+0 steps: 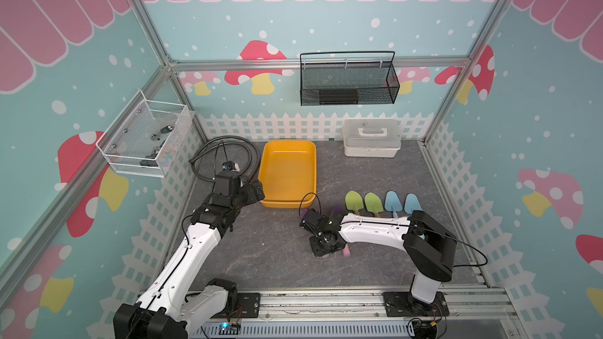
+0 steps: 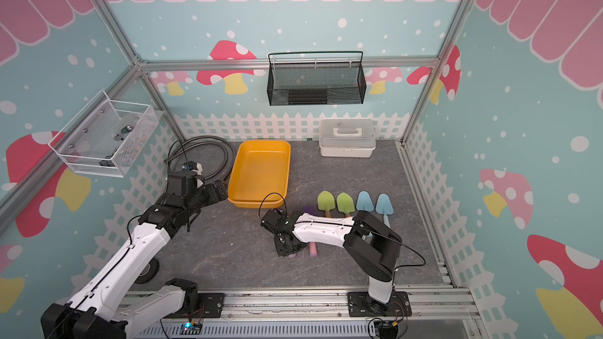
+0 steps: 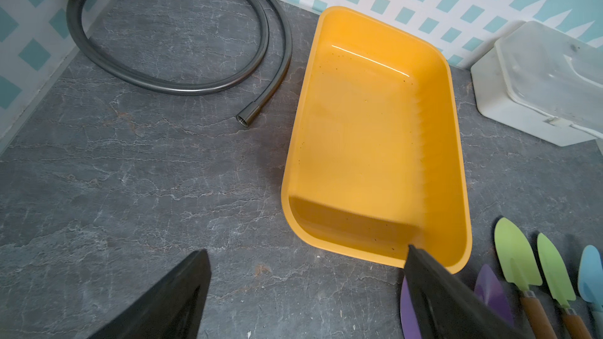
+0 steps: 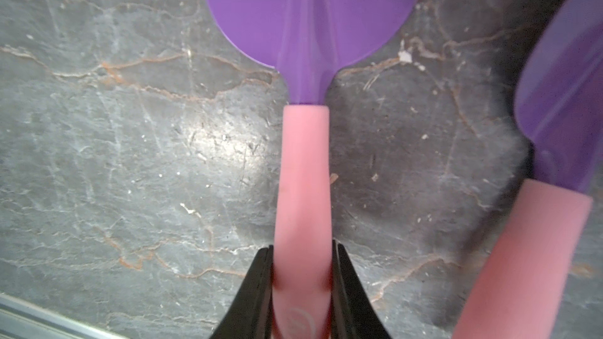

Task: Put the shovel into the storage box
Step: Pick up the shovel from the center of the board, then place the shovel in the storage box, then pick up the shovel from the center of the board.

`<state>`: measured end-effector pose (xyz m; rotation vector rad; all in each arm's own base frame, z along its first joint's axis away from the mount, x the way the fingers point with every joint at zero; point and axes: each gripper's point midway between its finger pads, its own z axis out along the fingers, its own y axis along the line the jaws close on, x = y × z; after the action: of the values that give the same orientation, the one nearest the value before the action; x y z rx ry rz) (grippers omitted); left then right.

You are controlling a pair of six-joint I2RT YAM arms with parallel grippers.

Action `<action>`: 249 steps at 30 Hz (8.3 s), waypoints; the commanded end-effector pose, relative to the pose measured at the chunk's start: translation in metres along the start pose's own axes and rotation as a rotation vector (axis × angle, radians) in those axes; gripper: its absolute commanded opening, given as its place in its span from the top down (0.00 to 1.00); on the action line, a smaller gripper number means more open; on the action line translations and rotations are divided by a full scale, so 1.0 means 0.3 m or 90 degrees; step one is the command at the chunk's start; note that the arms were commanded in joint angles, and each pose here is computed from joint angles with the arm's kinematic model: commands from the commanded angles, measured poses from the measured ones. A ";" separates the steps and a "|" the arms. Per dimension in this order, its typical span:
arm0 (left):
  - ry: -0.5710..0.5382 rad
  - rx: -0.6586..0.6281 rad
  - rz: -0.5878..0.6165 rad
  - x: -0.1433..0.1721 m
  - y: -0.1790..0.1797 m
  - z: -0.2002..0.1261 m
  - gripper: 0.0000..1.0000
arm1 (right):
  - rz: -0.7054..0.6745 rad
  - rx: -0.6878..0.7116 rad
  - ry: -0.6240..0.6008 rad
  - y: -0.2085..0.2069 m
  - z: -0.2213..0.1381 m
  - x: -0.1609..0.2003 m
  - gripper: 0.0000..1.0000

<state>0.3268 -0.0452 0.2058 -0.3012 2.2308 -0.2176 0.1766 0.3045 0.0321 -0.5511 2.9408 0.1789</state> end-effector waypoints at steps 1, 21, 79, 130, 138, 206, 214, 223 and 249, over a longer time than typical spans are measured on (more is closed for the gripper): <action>0.003 0.010 0.000 -0.002 -0.014 -0.008 0.03 | -0.007 0.008 -0.014 -0.015 -0.055 0.011 0.82; 0.043 0.221 -0.006 0.016 -0.241 -0.027 0.07 | -0.030 -0.017 -0.133 0.012 -0.338 -0.061 0.87; 0.090 0.478 -0.083 0.075 -0.478 -0.050 1.00 | -0.108 -0.043 -0.227 0.159 -0.507 -0.280 0.91; 0.381 0.312 0.111 -0.063 -0.503 0.758 1.00 | 0.023 0.081 -0.357 -0.302 -0.719 -0.095 0.30; 0.403 0.319 0.120 -0.022 -0.538 0.810 1.00 | 0.023 0.085 -0.356 -0.303 -0.718 -0.100 0.30; 0.249 0.151 0.244 -0.206 -0.547 0.337 0.52 | 0.011 0.140 -0.248 -0.344 -0.534 -0.062 0.26; 0.174 0.239 0.171 -0.107 -0.567 0.051 0.33 | 0.013 0.119 -0.206 -0.360 -0.424 -0.053 0.26; 0.142 0.273 0.140 0.011 -0.498 -0.127 0.26 | -0.020 0.059 -0.117 -0.301 -0.265 -0.009 0.32; 0.145 0.248 0.141 0.067 -0.441 -0.118 0.26 | -0.016 0.013 -0.009 -0.275 -0.007 0.048 0.56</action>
<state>0.3056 -0.1778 0.2428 0.1935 2.3852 -0.5864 0.1949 0.2220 0.0318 -0.5758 2.8996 0.1316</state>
